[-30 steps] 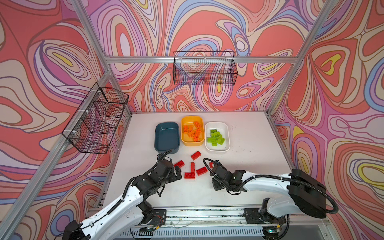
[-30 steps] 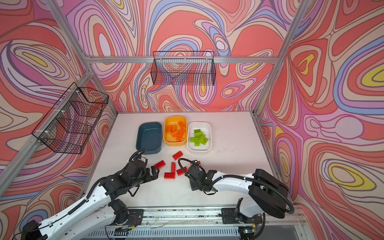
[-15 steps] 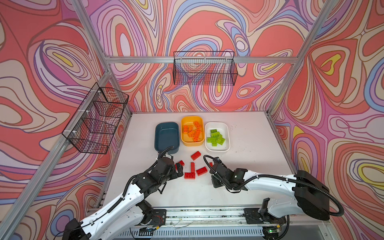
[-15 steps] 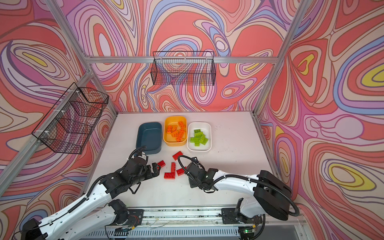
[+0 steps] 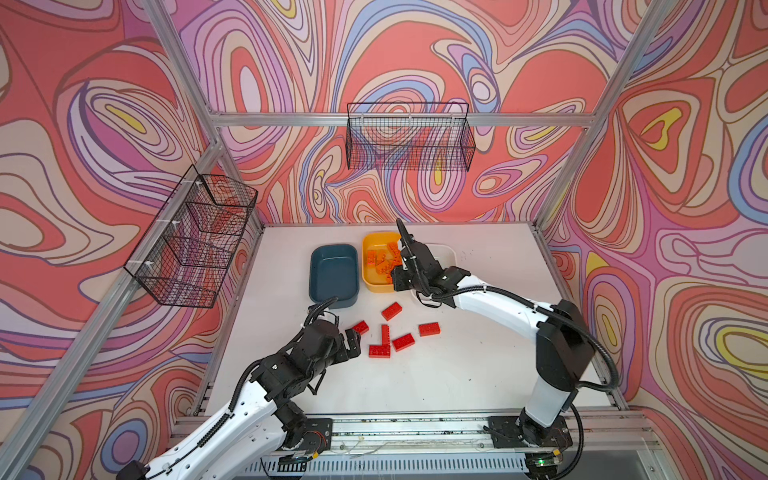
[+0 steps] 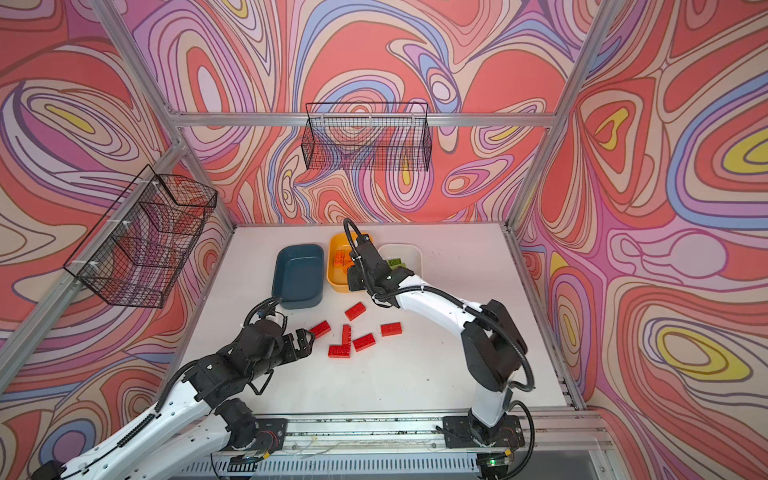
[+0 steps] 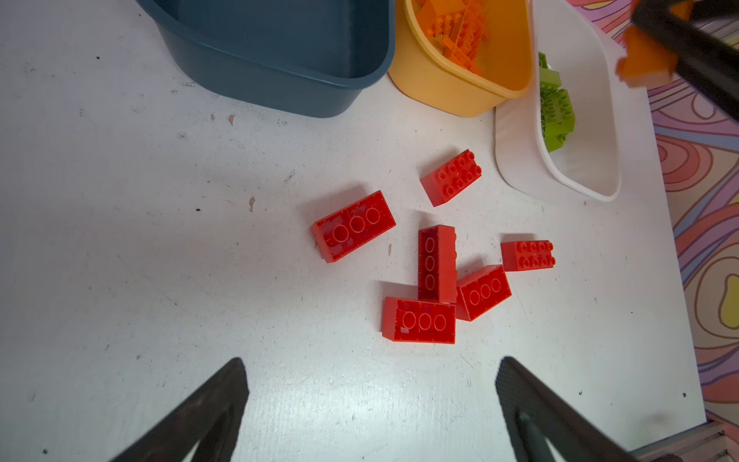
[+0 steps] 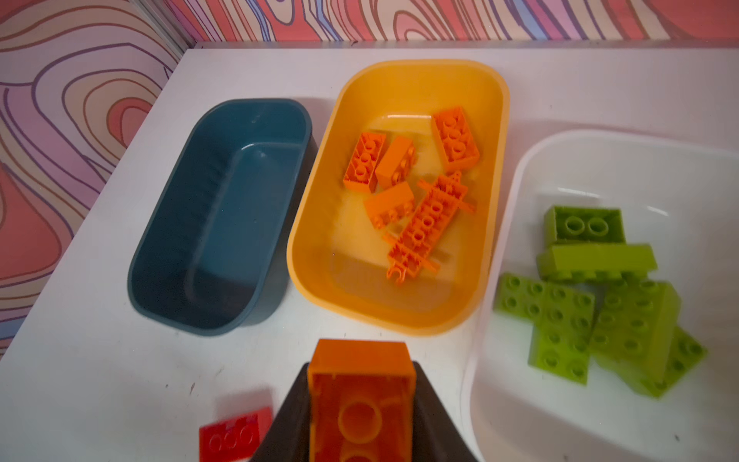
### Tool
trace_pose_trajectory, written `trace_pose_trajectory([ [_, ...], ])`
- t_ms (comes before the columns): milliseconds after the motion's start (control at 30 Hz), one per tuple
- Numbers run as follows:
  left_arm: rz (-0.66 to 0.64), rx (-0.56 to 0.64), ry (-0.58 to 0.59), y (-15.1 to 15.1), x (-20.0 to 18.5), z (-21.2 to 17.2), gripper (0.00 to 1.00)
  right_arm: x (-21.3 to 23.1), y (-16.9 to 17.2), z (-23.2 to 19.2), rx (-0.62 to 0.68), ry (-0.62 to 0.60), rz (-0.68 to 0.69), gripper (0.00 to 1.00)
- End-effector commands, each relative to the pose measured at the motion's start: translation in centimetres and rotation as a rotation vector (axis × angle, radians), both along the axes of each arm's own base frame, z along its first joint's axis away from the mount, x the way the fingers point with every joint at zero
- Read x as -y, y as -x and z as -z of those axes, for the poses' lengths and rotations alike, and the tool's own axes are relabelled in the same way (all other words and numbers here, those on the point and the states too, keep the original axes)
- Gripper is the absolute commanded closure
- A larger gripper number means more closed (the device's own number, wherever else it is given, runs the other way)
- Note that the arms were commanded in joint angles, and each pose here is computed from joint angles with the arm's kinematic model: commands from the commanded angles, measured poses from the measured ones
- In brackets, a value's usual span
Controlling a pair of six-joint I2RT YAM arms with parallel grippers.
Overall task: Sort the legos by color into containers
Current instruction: 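Carry the orange 2x2 brick over the yellow bin and release it, then grasp a red 2x4 brick with the left gripper while the right arm withdraws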
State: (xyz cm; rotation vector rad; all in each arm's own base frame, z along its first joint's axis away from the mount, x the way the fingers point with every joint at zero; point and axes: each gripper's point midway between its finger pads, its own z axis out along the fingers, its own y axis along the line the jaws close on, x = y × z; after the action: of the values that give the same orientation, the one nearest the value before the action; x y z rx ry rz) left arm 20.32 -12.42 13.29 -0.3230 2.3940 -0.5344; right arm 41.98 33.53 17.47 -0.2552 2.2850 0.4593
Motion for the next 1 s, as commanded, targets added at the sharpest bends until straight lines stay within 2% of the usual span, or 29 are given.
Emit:
trace_pose_trajectory([
  [0,-0.025,-0.035,-0.010,0.3,-0.4,1.1,0.00,-0.5,-2.7,3.5,-0.024,0.085,-0.041,0.85],
  [67,-0.025,-0.047,-0.023,0.1,-0.3,1.4,0.00,-1.0,-4.5,5.2,-0.022,0.135,-0.034,0.80],
  [167,-0.025,-0.065,-0.055,-0.4,-0.2,1.8,0.00,-1.8,-6.4,6.5,-0.017,0.175,-0.046,0.62],
  [333,-0.002,-0.100,-0.113,-1.5,0.6,2.3,0.00,-2.4,-6.5,3.0,0.052,0.136,-0.083,0.18],
  [400,0.005,-0.116,-0.123,-2.1,1.2,2.6,0.00,-2.0,-5.7,1.4,0.071,0.119,-0.090,0.05],
  [433,0.008,-0.122,-0.124,-2.3,1.5,2.7,0.00,-1.6,-5.2,1.0,0.072,0.117,-0.089,0.02],
  [667,-0.016,-0.187,-0.152,-4.2,2.9,4.0,0.00,3.8,1.1,-2.1,0.100,0.069,-0.046,0.02],
  [767,-0.057,-0.211,-0.183,-5.1,2.9,4.6,0.00,5.9,4.0,-1.6,0.081,0.033,-0.028,0.02],
  [900,-0.087,-0.255,-0.236,-6.0,3.1,5.3,0.00,7.1,8.1,-0.2,0.030,-0.079,-0.052,0.02],
  [967,-0.097,-0.277,-0.263,-6.3,3.1,5.5,0.00,8.3,9.4,0.1,0.028,-0.087,-0.036,0.02],
])
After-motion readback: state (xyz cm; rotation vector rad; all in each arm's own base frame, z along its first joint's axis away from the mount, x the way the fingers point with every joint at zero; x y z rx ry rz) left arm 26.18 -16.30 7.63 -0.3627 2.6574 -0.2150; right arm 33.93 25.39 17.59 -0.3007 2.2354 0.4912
